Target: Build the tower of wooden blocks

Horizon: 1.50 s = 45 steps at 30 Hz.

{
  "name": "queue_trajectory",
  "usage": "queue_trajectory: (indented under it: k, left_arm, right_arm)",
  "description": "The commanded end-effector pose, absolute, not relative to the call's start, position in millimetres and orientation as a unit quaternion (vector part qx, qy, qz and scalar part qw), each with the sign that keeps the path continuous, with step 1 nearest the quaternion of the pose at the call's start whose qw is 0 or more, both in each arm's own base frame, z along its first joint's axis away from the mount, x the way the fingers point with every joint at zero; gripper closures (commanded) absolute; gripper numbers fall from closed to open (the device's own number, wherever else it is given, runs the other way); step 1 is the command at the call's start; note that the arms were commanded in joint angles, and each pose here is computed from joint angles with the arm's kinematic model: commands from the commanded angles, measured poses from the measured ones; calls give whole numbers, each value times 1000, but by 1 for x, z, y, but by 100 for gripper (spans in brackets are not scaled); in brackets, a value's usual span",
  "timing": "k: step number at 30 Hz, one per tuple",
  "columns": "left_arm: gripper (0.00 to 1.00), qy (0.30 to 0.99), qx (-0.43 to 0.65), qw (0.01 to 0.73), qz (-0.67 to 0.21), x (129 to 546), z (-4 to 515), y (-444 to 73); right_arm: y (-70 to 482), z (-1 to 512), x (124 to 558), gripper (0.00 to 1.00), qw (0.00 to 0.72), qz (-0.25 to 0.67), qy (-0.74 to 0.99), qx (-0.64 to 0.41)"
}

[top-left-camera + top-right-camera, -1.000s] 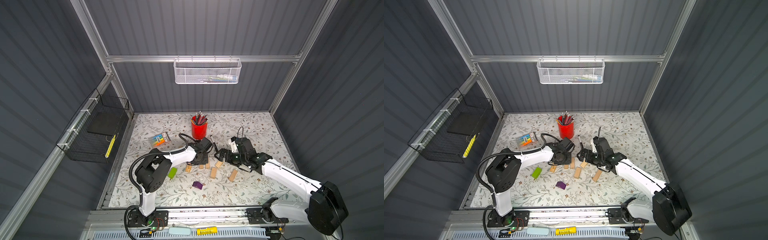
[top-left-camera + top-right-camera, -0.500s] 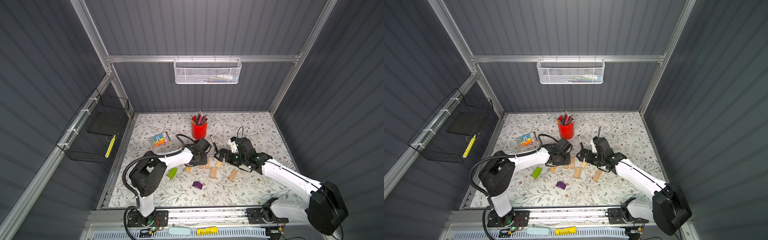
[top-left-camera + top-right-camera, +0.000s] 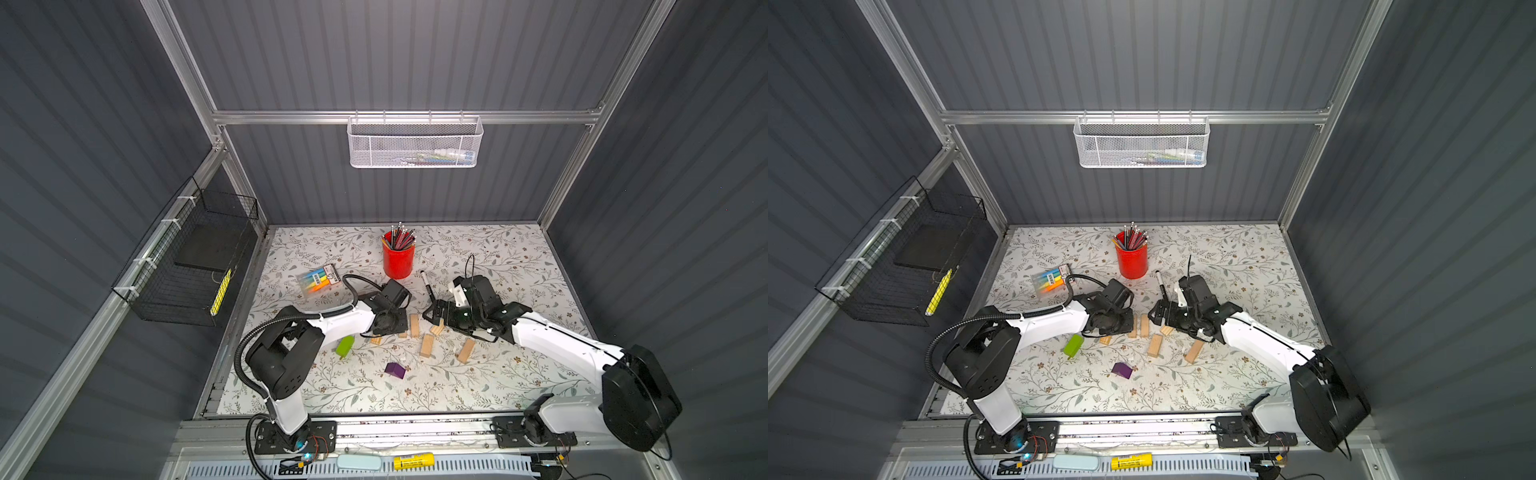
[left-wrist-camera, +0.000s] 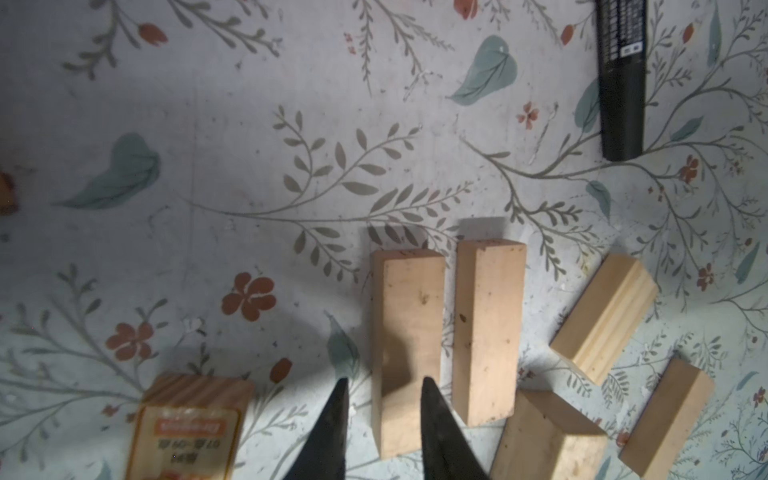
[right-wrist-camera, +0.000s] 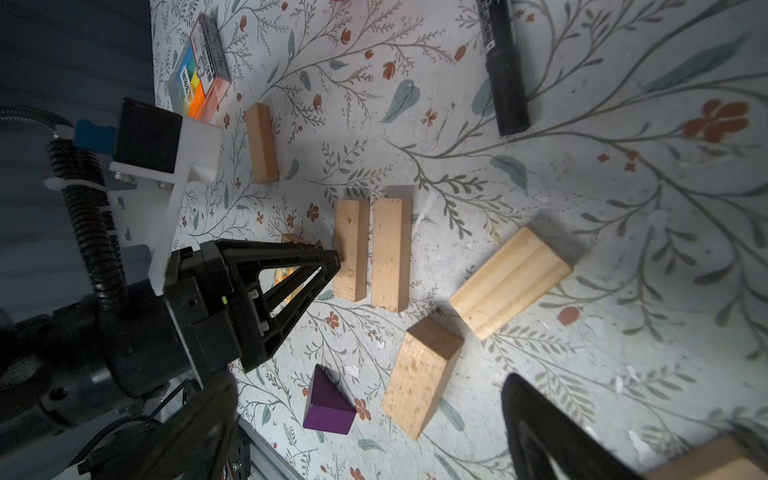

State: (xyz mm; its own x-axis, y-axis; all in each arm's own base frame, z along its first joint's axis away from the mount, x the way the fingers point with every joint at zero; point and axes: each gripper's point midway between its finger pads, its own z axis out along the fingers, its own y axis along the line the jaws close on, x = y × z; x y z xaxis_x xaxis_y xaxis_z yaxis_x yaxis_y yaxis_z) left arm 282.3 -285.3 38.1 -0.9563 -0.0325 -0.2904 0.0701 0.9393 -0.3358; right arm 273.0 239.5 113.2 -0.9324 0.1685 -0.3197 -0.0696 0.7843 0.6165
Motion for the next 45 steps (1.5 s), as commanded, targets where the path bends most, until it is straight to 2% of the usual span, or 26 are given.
queue_trajectory:
  k: [1,4,25,39,45]
  left_arm:
    - [72,969,4,148,-199,283,45,-290]
    - [74,969,3,147,-200,284,41,-290]
    - [88,969,26,115,-218,276,22,-297]
    - [89,968,42,109,-223,276,26,-303]
    - [88,968,42,119,-219,278,37,-300]
  right_arm:
    - [249,122,279,6,185,331,925,16]
    - [256,119,283,10,177,331,927,10]
    - [274,67,290,62,107,280,954,-4]
    - [278,50,290,75,88,267,960,-6]
    - [283,61,287,74,89,286,954,-15]
